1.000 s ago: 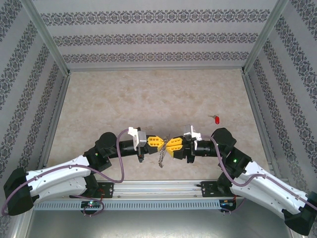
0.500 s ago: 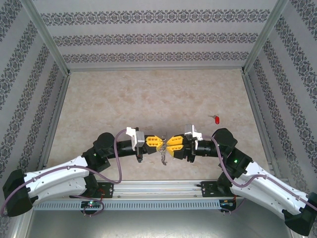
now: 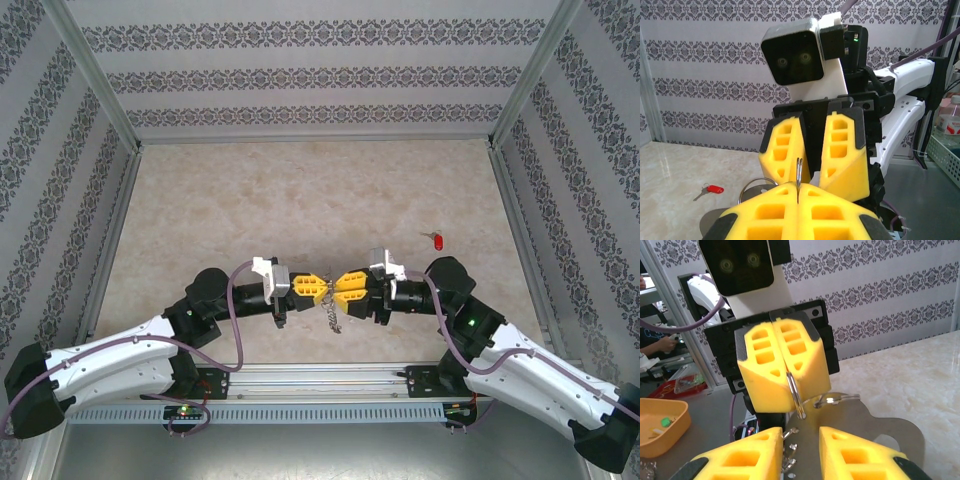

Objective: Put the keys on the keyring

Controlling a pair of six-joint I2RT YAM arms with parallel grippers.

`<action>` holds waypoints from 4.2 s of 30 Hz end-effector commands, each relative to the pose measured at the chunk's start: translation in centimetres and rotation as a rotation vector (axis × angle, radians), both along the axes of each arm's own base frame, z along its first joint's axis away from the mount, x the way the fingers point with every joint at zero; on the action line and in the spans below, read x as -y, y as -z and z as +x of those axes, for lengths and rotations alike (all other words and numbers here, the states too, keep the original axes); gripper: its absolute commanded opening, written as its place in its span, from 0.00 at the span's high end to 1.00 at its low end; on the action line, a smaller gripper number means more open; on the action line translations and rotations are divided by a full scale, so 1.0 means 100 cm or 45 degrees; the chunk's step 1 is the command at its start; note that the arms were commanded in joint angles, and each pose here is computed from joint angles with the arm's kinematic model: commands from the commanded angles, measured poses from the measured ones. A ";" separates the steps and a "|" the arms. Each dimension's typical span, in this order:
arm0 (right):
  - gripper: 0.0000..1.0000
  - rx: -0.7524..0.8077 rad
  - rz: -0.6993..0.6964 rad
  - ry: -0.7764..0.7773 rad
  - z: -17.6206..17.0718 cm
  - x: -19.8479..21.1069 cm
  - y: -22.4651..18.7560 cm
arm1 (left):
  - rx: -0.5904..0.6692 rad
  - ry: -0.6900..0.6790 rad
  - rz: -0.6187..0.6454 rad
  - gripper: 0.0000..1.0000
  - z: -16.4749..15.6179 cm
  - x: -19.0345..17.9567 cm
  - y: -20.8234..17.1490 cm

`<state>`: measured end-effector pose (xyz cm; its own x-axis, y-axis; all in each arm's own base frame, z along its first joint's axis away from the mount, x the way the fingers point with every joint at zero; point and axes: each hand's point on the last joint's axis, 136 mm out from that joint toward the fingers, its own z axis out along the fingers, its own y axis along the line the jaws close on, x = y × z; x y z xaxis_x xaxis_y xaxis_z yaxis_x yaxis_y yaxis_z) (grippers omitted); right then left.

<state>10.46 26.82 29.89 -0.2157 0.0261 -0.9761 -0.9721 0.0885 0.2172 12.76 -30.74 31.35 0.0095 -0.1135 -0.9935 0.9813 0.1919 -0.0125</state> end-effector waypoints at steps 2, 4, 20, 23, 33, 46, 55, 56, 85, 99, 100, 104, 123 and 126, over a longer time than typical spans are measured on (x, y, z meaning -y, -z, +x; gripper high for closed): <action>0.73 0.072 0.102 -0.054 -0.009 0.000 -0.029 | 0.042 0.031 -0.033 1.00 -0.006 0.000 -0.012; 0.74 0.075 0.115 -0.062 -0.010 0.000 -0.032 | 0.040 0.029 -0.031 1.00 -0.005 0.000 -0.011; 1.00 0.075 0.066 -0.053 -0.008 -0.002 -0.026 | 0.016 0.018 -0.002 1.00 -0.003 0.001 -0.006; 1.00 0.062 -0.022 0.004 -0.003 0.001 -0.021 | 0.000 -0.021 0.109 0.98 0.000 -0.003 0.001; 1.00 -0.075 -0.511 0.197 0.030 0.007 0.016 | -0.134 -0.281 0.607 0.70 0.027 -0.029 0.035; 1.00 -0.121 -0.721 0.016 0.017 -0.006 0.018 | -0.106 -0.165 0.611 0.72 0.022 -0.010 0.044; 1.00 -0.125 -0.736 -0.069 0.007 -0.011 0.018 | -0.061 -0.042 0.555 0.80 0.011 0.002 0.035; 1.00 -0.124 -0.738 -0.073 0.006 -0.011 0.018 | -0.061 -0.028 0.554 0.84 0.009 0.003 0.034; 0.60 -0.091 -0.506 0.030 0.002 0.000 0.016 | -0.075 0.035 0.295 1.00 -0.002 0.006 0.018; 0.65 -0.067 -0.208 0.013 -0.009 0.004 0.004 | 0.028 0.138 0.004 1.00 -0.026 -0.007 -0.010; 0.64 -0.053 -0.178 0.000 -0.011 0.004 0.001 | 0.029 0.145 -0.009 1.00 -0.027 -0.007 -0.011; 0.64 0.018 -0.073 -0.032 -0.019 0.008 -0.012 | 0.035 0.158 -0.066 1.00 -0.030 -0.010 -0.016; 0.69 0.087 0.027 -0.139 -0.029 0.000 -0.022 | 0.001 0.199 -0.112 1.00 -0.028 -0.001 -0.016; 0.73 0.087 0.030 -0.136 -0.027 -0.001 -0.021 | -0.006 0.201 -0.111 1.00 -0.027 0.001 -0.015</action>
